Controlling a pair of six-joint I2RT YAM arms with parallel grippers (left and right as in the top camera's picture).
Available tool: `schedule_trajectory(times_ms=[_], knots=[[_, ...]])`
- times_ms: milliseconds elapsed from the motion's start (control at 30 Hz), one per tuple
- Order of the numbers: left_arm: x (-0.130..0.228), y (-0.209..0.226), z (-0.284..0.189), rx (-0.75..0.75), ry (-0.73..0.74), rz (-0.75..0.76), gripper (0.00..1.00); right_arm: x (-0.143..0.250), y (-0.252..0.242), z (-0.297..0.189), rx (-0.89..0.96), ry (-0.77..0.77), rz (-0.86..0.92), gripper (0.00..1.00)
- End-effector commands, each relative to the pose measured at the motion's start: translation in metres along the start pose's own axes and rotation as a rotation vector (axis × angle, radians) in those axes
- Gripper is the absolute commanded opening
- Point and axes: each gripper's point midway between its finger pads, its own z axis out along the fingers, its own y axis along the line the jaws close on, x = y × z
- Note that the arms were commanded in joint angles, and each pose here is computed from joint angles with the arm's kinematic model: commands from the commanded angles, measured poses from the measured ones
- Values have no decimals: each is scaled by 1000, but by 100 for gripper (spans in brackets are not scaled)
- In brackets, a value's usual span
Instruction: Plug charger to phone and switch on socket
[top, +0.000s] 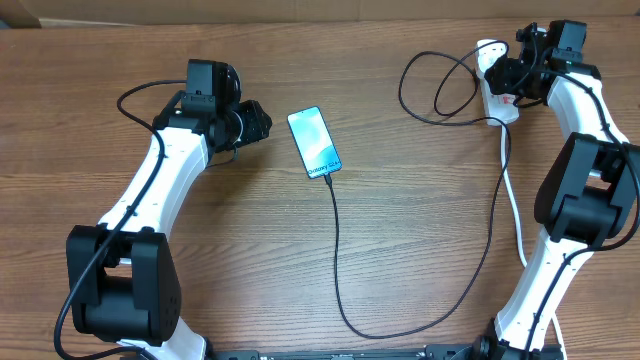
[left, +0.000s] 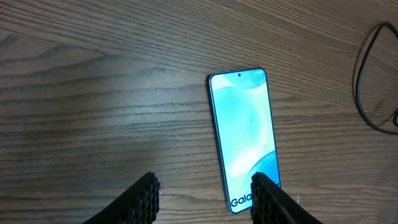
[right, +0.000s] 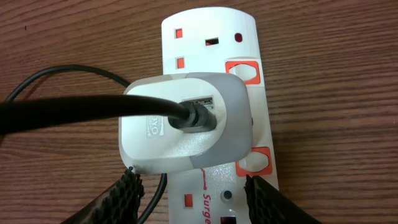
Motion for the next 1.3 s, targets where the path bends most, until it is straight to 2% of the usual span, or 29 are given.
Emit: schedule_trajectory(times_ms=[0,233,1267], knots=[[0,-4,-3,0,-9,27,45,-4,-4,5,9,-8,-6,55],[0,-4,-3,-1,-9,27,45,4,-4,12,-1,11,0,53],[0,-4,-3,-1,-9,27,47,-13,-4,11,3,-53,-19,54]])
